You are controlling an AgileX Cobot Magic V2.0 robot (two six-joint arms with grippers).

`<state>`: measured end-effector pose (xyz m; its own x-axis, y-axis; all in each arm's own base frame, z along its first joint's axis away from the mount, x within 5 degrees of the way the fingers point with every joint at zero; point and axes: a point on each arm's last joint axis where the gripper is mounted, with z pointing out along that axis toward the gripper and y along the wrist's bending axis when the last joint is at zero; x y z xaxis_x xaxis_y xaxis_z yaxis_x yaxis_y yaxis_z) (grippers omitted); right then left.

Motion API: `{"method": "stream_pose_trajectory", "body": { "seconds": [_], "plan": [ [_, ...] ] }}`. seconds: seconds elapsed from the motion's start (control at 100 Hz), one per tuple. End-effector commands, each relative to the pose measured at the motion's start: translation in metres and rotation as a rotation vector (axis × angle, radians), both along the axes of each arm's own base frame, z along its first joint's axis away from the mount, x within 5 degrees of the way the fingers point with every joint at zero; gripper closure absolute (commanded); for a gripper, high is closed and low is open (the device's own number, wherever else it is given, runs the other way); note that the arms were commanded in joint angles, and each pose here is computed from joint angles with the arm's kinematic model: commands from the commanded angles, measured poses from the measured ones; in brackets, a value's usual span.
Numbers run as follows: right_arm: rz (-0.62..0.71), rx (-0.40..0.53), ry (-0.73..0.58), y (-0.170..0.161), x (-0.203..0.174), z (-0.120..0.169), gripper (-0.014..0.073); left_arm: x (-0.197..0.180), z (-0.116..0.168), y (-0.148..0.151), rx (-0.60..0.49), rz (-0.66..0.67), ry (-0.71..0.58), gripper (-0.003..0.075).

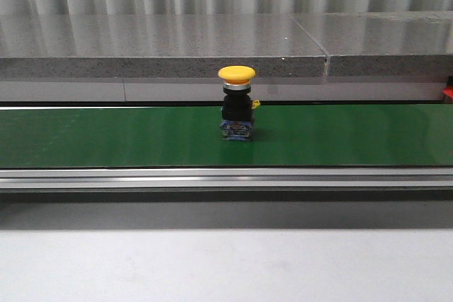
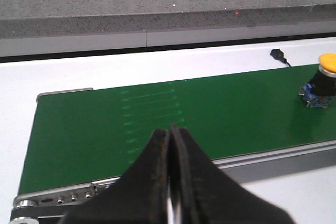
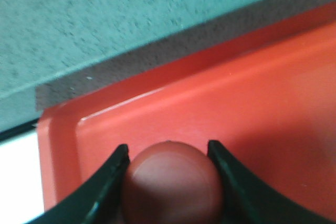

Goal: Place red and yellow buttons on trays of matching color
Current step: 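Carry the red button into the red tray and open the right gripper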

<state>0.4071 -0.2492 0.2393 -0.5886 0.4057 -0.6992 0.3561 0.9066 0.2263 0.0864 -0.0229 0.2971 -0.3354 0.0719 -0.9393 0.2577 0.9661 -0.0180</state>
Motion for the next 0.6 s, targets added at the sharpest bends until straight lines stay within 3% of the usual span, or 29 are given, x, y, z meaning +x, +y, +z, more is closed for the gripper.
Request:
{"method": "stream_pose_trajectory", "body": {
  "seconds": [0.0, 0.59],
  "plan": [
    [-0.028, -0.038, -0.099, -0.003, 0.001, 0.033, 0.0412, 0.002, 0.014, 0.0, -0.034, 0.014, -0.082, 0.0741],
    [-0.03, -0.008, -0.035, -0.01, 0.01, -0.007, 0.0407, 0.002, 0.015, 0.0, -0.034, 0.015, -0.083, 0.0741]
  ]
}}
